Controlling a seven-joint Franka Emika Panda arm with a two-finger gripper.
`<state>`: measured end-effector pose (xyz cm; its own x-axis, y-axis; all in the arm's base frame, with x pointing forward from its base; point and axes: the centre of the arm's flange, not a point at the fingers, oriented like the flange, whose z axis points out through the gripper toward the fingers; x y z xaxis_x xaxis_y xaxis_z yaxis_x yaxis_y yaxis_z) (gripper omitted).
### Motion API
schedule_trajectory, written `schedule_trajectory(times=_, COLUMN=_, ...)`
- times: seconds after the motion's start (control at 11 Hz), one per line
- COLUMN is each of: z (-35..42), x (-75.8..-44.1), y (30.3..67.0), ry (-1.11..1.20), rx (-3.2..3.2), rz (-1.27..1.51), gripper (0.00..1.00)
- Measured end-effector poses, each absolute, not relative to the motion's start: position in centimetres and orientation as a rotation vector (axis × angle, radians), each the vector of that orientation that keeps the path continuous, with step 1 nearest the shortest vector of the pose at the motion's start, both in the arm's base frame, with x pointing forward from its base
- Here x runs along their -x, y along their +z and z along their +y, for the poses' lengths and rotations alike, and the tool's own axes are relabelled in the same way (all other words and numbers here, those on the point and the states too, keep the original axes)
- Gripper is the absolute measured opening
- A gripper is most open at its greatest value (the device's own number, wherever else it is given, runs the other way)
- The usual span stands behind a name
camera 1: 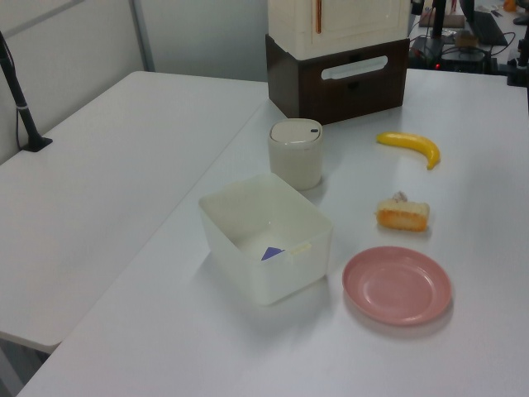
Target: Open the trash can
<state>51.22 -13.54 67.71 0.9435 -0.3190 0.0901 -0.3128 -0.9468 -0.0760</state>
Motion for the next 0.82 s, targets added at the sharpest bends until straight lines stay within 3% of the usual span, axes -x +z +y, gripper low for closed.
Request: schedule_trajectory(times=0.82, z=-12.76, x=-51.21, y=67.35, ry=-0.111, rx=3.042, rz=0.456, gripper=1.0)
